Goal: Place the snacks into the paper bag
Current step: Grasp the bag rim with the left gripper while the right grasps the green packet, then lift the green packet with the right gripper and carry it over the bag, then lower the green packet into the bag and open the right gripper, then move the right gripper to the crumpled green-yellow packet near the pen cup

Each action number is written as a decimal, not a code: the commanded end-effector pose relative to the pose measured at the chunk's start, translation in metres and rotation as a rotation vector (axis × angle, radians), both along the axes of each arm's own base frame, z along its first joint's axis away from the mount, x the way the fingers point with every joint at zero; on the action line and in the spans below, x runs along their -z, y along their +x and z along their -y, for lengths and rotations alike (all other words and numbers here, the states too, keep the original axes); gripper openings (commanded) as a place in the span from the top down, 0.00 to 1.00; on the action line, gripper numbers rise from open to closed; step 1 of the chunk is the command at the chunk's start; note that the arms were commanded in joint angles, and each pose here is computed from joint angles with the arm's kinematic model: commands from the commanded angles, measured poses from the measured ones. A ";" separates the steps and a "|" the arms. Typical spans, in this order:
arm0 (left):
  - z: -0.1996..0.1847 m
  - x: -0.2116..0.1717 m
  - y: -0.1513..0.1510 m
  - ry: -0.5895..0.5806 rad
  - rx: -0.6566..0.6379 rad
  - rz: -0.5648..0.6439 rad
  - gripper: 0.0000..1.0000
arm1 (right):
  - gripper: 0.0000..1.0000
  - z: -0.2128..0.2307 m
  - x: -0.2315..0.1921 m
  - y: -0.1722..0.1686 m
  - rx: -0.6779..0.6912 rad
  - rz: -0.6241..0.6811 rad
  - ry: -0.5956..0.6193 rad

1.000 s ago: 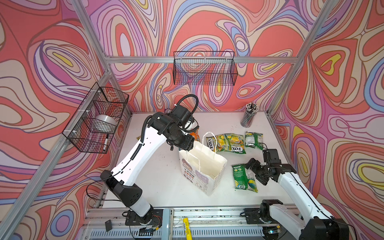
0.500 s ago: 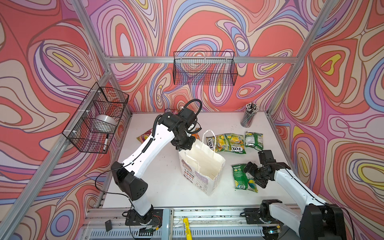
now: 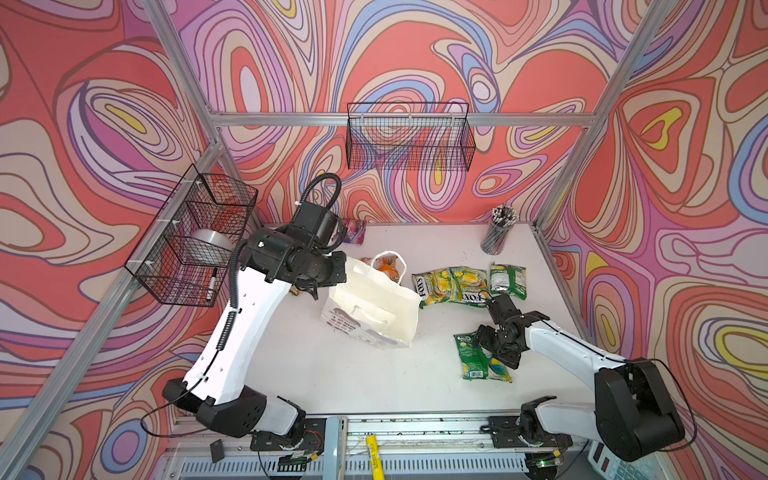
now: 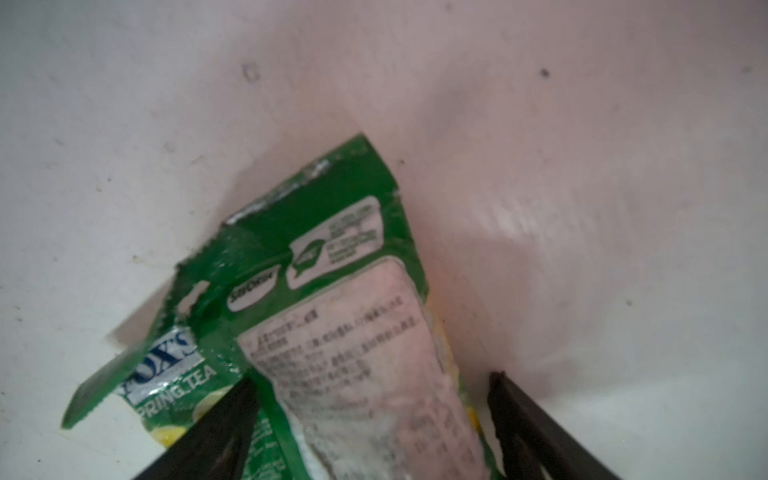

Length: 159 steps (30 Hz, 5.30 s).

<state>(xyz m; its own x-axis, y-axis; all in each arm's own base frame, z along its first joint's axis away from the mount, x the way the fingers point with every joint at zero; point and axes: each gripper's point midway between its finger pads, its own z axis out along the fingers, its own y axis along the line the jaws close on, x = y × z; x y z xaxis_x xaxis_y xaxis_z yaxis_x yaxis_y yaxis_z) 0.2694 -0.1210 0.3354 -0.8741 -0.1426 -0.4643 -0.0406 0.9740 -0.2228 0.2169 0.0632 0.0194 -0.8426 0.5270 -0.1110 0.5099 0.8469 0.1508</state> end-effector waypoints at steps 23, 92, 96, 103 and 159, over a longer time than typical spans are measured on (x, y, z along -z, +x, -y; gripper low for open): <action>0.046 0.016 0.007 -0.373 -0.147 -0.139 1.00 | 1.00 -0.043 -0.247 0.126 -0.195 0.672 0.090; 0.032 0.064 0.009 -0.550 -0.416 -0.172 1.00 | 1.00 -0.269 -0.282 0.054 -0.875 0.996 -0.138; 0.032 0.069 0.010 -0.546 -0.416 -0.179 1.00 | 0.83 -0.273 -0.277 0.054 -0.892 0.981 -0.136; 0.031 0.075 0.009 -0.524 -0.411 -0.184 1.00 | 0.55 -0.279 -0.281 0.053 -0.903 0.995 -0.115; 0.008 0.076 -0.007 -0.173 -0.070 -0.139 1.00 | 0.02 0.115 -0.144 0.201 0.213 0.588 -0.204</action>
